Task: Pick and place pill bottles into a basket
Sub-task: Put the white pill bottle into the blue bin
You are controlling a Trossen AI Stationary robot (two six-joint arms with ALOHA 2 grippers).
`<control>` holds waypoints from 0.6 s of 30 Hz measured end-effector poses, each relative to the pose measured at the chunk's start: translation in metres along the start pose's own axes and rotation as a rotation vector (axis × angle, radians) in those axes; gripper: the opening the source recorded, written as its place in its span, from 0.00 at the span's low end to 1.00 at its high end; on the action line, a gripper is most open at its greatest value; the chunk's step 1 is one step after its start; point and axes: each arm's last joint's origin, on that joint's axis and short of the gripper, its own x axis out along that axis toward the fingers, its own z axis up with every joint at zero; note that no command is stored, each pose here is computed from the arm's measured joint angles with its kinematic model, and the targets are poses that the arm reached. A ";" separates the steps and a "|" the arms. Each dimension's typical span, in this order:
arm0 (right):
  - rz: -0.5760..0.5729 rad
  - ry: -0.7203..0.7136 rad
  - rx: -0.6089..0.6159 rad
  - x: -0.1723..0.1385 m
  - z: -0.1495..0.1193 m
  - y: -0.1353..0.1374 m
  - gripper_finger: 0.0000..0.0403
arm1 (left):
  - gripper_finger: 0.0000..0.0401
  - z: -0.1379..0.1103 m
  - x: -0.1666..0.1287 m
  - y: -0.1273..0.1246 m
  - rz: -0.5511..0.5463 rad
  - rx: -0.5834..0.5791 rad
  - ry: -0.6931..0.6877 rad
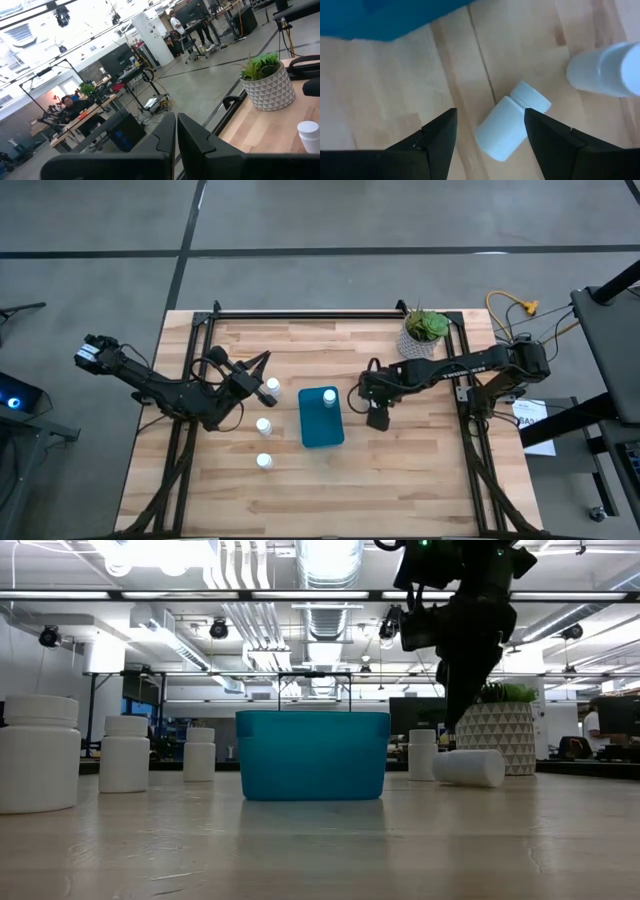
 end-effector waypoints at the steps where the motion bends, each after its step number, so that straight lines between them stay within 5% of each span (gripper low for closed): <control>1: -0.003 0.002 0.012 0.001 0.000 0.000 0.56 | 0.00 0.000 0.000 0.000 0.000 0.001 0.000; 18: -0.124 0.202 0.188 0.056 0.003 -0.011 0.60 | 0.00 -0.002 0.000 -0.001 -0.001 0.012 0.001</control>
